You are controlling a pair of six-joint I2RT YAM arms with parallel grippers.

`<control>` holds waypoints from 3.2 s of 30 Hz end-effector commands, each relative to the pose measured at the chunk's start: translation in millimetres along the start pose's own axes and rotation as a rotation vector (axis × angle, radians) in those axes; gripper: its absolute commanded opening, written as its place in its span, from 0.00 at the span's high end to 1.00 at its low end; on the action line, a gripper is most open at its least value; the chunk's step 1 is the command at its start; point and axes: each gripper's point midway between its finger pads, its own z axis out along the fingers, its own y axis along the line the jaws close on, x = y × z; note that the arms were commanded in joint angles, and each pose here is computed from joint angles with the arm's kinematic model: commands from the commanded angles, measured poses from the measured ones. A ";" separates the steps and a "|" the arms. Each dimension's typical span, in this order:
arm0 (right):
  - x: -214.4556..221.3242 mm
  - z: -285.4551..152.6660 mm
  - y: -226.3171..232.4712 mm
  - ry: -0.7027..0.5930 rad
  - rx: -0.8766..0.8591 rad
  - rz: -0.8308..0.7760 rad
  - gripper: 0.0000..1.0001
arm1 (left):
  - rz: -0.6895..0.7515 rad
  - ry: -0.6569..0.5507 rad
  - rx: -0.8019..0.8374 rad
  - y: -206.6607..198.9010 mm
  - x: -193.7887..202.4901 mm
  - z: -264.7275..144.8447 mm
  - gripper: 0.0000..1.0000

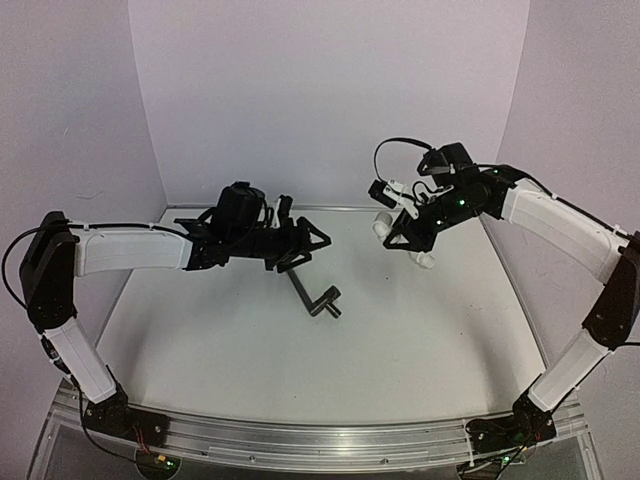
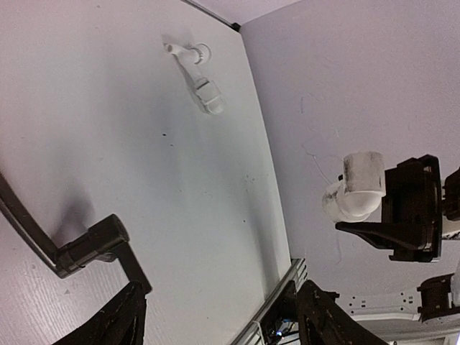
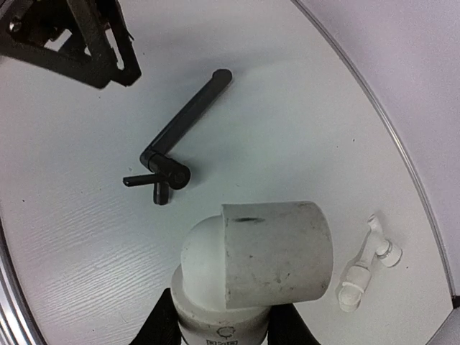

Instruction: Install the water faucets

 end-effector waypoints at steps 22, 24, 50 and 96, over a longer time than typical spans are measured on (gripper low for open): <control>-54.0 -2.2 65.9 -0.110 -0.078 -0.107 0.85 | 0.139 0.090 0.227 -102.1 19.0 4.7 0.33; -58.1 -3.0 64.9 -0.122 -0.074 -0.103 0.85 | 0.136 0.104 0.227 -100.8 22.7 8.9 0.36; -45.4 -36.0 57.5 -0.166 -0.031 -0.038 0.03 | 0.196 0.102 0.146 -80.6 30.3 18.2 1.00; -20.0 -115.2 -42.4 -0.310 0.117 0.344 0.02 | 0.926 0.480 -0.302 -18.2 172.6 158.8 0.31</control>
